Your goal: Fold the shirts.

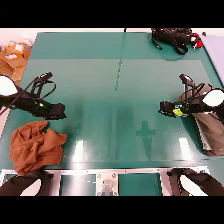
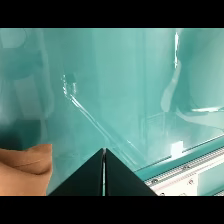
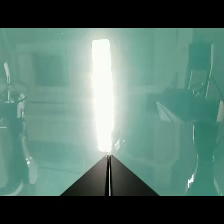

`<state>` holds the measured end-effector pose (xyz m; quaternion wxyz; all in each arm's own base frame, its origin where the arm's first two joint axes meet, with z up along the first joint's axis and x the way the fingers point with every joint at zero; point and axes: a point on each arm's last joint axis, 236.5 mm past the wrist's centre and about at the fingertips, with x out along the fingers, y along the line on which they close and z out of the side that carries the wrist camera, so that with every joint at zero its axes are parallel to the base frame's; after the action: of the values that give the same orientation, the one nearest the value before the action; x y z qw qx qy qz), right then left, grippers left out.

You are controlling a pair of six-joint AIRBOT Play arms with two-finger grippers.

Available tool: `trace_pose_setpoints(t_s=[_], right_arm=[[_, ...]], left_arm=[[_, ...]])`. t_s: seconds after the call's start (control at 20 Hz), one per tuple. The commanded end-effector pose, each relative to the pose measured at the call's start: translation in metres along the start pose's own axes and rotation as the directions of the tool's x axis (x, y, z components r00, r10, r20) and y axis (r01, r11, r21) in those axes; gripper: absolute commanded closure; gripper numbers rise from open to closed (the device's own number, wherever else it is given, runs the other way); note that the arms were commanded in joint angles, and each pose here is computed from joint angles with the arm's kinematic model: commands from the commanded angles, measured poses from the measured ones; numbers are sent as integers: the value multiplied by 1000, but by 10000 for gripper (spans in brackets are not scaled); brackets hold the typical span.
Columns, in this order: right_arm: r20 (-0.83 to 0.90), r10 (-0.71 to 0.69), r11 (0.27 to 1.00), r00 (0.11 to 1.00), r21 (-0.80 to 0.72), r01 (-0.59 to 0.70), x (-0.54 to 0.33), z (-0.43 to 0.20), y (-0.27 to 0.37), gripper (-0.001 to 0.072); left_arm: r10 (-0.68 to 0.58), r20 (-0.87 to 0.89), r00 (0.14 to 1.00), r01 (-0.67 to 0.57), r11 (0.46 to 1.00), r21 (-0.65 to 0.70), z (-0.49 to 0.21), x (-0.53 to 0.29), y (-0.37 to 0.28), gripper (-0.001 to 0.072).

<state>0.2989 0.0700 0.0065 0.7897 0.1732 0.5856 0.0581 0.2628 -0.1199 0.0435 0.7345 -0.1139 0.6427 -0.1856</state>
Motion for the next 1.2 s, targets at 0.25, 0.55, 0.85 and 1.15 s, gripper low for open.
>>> trace_pose_setpoints(t_s=[0.25,0.55,0.85,1.15], right_arm=[[0,0,1000,1000,-1,0,0,0,0,697],[0,0,1000,1000,-1,0,0,0,0,697],[16,1,1000,1000,0,-1,0,4,0,696],[94,6,1000,996,1,-6,-1,22,2,581]], left_arm=[[0,0,1000,0,1000,0,0,0,0,681],[-1,3,1000,1,1000,0,0,0,0,681],[23,150,988,-23,1000,3,35,-3,5,681],[668,25,744,-659,739,-139,6,-61,158,-13]])
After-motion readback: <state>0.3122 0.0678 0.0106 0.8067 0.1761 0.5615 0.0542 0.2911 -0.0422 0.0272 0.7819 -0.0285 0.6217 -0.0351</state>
